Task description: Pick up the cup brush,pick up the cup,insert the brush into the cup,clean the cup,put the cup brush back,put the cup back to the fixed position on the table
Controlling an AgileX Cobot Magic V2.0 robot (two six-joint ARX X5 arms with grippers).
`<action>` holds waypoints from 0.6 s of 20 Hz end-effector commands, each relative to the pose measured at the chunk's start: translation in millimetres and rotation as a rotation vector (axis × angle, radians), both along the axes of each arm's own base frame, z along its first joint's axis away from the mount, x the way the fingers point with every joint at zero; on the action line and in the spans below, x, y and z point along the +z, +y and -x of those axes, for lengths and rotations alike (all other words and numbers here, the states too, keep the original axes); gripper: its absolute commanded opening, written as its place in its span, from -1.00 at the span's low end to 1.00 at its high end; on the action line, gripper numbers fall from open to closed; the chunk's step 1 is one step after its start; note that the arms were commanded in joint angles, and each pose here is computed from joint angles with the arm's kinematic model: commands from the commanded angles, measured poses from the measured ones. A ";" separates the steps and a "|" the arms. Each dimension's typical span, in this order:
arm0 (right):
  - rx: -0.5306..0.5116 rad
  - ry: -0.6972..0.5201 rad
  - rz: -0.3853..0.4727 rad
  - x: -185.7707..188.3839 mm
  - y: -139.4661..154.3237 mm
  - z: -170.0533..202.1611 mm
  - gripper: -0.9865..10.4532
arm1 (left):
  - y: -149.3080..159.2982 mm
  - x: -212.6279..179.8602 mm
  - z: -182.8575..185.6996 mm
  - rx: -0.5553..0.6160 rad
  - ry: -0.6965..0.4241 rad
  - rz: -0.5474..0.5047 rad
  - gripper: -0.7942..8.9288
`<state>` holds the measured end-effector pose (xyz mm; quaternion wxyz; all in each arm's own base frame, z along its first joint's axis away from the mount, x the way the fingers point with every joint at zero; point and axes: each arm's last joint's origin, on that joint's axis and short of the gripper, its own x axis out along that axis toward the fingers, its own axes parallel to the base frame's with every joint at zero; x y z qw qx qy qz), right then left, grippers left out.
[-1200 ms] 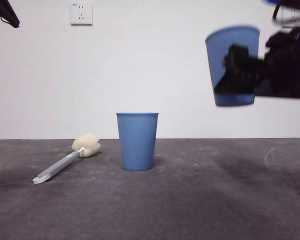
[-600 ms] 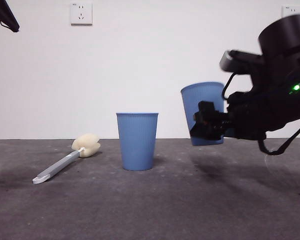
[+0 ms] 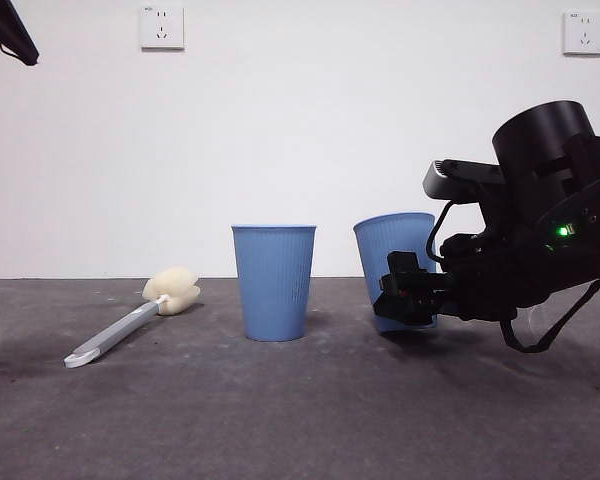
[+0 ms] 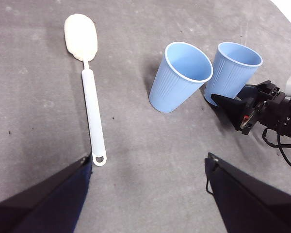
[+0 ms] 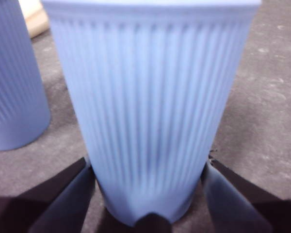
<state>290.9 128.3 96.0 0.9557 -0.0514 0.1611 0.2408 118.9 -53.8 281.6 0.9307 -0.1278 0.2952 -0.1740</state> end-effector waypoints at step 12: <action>0.028 0.248 0.069 -28.3 -2.0 10.3 -0.30 | -0.2 -2.9 0.2 -0.010 0.002 -0.016 -0.03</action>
